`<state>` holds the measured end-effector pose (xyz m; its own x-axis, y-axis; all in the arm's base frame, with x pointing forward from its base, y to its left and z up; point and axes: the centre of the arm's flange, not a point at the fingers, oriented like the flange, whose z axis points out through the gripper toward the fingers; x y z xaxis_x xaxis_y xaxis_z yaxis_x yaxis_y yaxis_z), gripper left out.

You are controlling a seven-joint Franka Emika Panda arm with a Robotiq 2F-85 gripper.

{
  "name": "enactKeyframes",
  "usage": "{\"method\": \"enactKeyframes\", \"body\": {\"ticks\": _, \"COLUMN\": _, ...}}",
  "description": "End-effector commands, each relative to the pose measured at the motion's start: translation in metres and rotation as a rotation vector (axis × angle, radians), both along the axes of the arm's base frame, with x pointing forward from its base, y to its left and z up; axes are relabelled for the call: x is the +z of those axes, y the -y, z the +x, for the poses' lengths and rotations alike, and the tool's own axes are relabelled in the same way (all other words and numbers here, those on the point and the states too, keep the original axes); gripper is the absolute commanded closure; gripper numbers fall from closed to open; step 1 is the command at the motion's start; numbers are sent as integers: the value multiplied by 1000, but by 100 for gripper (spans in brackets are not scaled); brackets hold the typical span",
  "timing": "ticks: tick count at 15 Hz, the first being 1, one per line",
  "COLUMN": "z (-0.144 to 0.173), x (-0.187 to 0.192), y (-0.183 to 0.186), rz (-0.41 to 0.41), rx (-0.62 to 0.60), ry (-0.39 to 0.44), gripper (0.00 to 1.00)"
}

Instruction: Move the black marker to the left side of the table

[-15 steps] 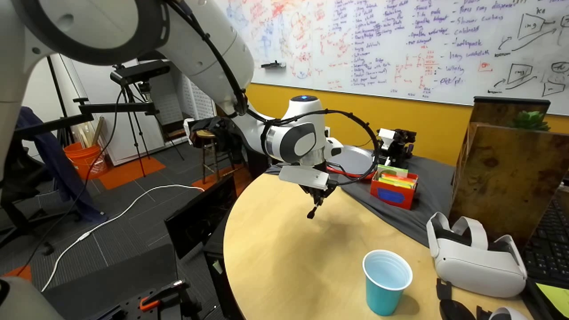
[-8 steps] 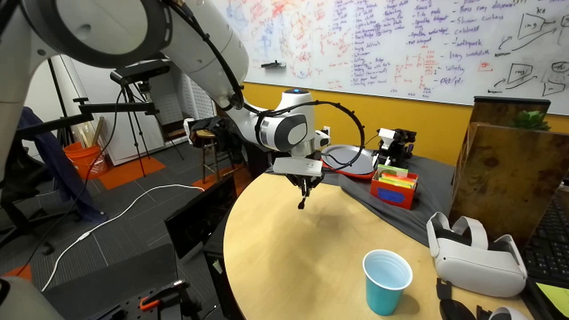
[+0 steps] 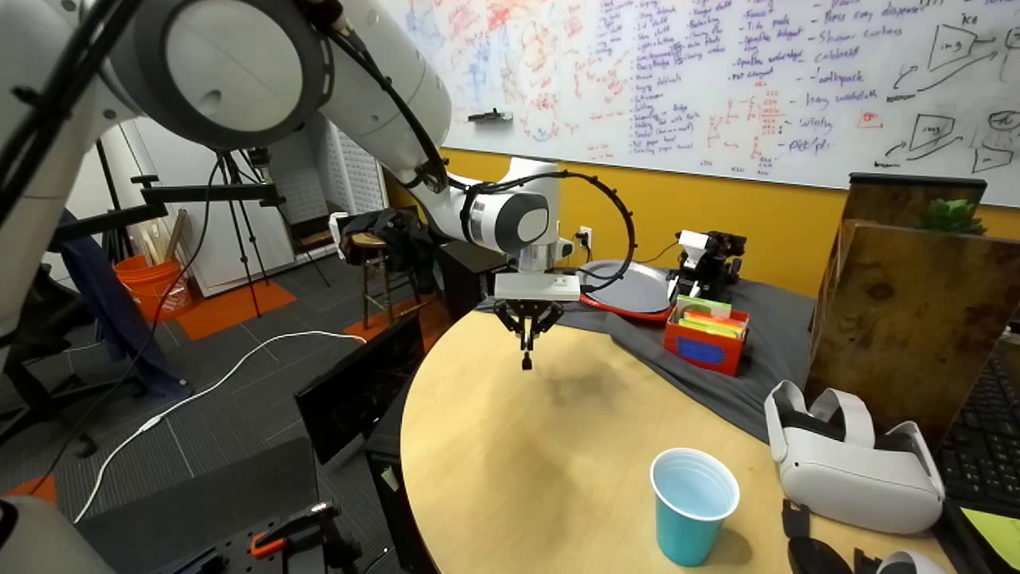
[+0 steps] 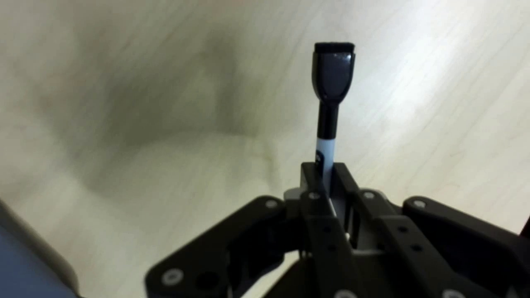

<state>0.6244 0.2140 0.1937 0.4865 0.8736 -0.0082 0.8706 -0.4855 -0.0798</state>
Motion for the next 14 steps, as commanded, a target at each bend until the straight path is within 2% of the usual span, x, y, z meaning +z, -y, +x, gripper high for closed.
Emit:
{"method": "enactKeyframes", "body": {"ticks": 1, "z": 12, "x": -6, "y": -18, "rz": 2, "rx": 145, "ry": -65, "gripper": 97}}
{"method": "enactKeyframes", "body": {"ticks": 9, "z": 17, "x": -16, "y": -39, "rz": 7, "rx": 412, "ry": -149, "gripper": 97}}
{"method": "enactKeyframes", "body": {"ticks": 14, "z": 19, "x": -23, "y": -50, "rz": 14, "rx": 518, "ry": -138, "gripper": 97}}
